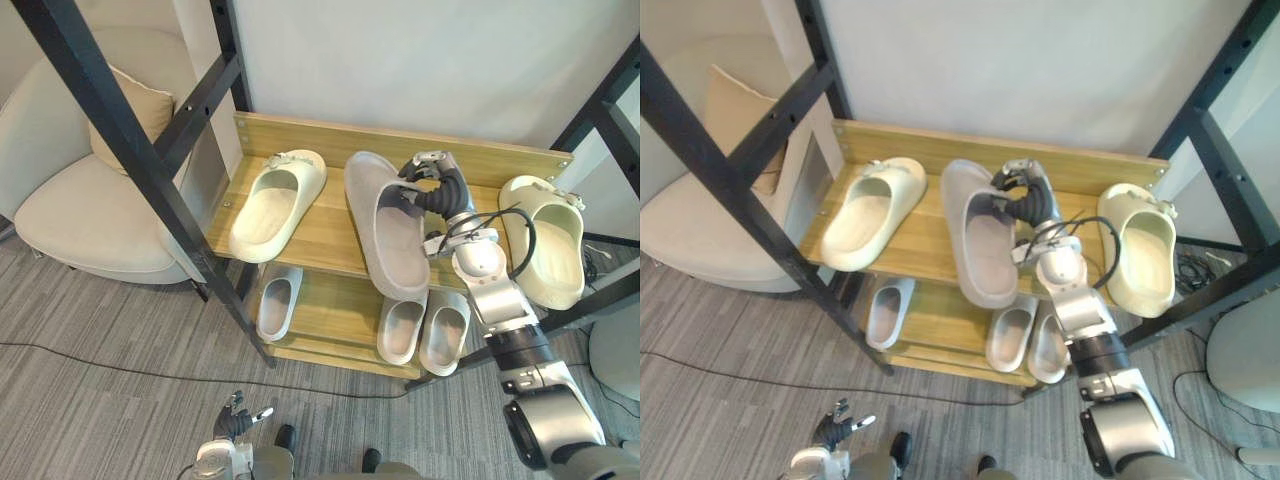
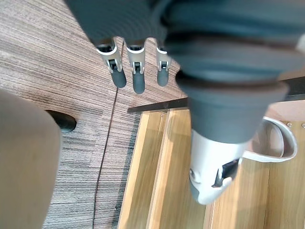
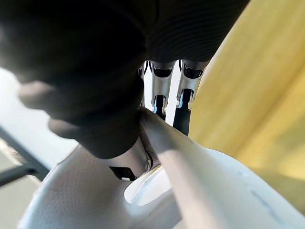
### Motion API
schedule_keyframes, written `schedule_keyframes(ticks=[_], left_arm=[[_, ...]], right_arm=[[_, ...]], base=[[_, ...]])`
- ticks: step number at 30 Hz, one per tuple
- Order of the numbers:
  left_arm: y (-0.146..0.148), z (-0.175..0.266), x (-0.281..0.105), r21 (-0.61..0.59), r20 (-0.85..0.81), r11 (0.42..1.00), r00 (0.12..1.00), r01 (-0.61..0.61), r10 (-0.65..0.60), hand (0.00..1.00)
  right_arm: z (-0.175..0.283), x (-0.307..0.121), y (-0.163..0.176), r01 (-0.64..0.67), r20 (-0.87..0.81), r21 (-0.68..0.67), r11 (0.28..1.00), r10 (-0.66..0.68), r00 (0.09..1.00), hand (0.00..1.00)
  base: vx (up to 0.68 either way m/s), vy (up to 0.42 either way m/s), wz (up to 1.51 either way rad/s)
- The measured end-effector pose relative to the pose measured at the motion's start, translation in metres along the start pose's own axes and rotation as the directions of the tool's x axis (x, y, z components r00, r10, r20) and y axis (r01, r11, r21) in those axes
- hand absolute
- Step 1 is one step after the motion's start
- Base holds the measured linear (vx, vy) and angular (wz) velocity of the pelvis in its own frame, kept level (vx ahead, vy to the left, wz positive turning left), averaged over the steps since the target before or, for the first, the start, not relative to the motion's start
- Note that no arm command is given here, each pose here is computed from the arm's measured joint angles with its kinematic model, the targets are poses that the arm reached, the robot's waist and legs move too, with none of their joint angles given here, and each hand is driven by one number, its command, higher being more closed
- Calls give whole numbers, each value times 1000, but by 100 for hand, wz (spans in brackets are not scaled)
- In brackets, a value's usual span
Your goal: Organize the slippers on the shoe rack
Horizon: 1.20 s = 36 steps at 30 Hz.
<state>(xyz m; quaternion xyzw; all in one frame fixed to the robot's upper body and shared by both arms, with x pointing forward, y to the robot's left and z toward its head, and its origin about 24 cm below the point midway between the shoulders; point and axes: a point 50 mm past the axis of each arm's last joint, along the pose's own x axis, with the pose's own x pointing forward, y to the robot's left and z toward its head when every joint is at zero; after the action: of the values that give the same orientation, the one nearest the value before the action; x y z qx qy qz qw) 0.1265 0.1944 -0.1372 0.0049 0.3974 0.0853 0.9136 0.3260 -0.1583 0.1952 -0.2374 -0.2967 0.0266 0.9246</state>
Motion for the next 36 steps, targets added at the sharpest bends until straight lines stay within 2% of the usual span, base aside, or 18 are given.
schedule_keyframes(ticks=[3,7,15,19,26,33,36], left_arm=[[0,-1,0,0,-5,1000,1000,-1,1,0],[1,-3,-1,-8,-11,1000,1000,-8,8,0],[1,-8,-2,-8,-29,1000,1000,-9,9,0],[1,-10,-3,-8,-37,1000,999,-10,10,0],[-1,-9,-2,3,-33,1000,999,3,-3,0],[-10,25,11,-14,85,1000,996,27,-25,0],[-12,36,15,-20,120,999,992,33,-30,0]], right_arm=[[17,-6,-7,43,85,23,999,-45,995,100],[40,-16,-15,111,192,136,985,-135,972,100],[64,-40,-11,45,296,360,932,-159,942,100],[71,-53,3,-73,328,441,895,-84,941,100],[84,-79,28,-284,394,550,785,55,917,100],[85,-88,50,-482,434,474,737,281,856,100],[78,-85,53,-518,415,416,747,351,840,100]], base=[[-26,13,-7],[-34,6,-5],[-25,6,-10],[-63,3,-15],[-100,15,1],[-191,12,7],[-155,10,-1]])
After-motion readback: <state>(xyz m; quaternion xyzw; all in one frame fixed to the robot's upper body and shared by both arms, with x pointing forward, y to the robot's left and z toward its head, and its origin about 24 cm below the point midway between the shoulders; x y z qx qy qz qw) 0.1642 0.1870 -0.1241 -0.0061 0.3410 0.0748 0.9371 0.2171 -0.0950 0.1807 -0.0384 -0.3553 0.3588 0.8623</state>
